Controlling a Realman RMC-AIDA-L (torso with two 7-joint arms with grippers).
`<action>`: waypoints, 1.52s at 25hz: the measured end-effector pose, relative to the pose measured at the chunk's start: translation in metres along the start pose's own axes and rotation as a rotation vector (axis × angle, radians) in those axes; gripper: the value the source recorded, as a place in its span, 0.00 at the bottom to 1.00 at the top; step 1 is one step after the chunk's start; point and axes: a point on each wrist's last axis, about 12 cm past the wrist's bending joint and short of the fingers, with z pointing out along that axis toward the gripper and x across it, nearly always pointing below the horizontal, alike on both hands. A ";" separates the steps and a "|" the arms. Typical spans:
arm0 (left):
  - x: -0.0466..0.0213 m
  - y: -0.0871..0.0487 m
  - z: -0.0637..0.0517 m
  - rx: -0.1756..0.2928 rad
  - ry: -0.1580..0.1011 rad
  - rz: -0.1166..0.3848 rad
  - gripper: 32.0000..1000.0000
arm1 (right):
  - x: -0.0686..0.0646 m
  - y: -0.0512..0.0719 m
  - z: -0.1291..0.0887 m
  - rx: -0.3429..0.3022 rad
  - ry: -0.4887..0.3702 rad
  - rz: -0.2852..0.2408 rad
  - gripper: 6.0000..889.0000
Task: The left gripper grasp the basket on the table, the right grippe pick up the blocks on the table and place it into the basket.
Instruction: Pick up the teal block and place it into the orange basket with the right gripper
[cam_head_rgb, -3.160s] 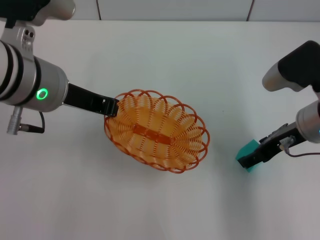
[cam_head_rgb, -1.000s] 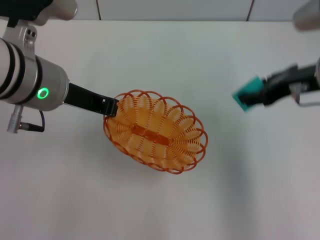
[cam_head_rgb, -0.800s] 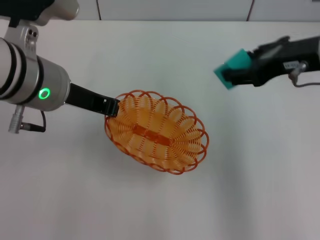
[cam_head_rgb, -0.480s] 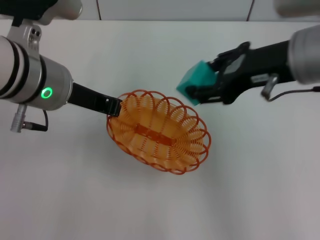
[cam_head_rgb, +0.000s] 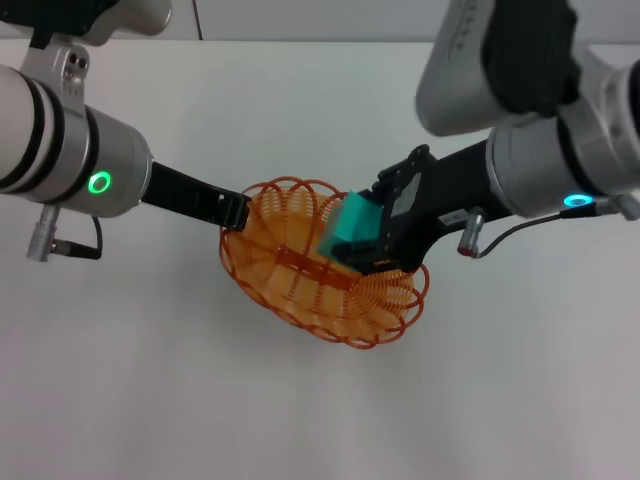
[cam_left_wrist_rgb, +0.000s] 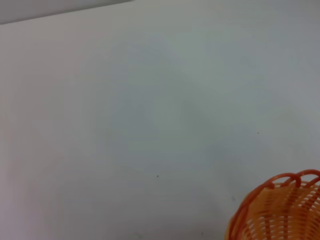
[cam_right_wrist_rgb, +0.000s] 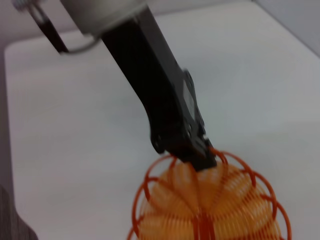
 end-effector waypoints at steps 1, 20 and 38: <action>-0.0005 -0.001 0.000 0.001 -0.001 0.004 0.04 | 0.001 -0.001 0.003 0.003 0.013 0.002 0.59; -0.0028 -0.003 0.000 -0.002 -0.002 0.020 0.04 | 0.002 -0.002 0.018 -0.018 0.066 -0.003 0.59; -0.0044 -0.005 0.000 0.000 -0.006 0.028 0.04 | 0.004 -0.006 0.023 -0.031 0.089 0.007 0.80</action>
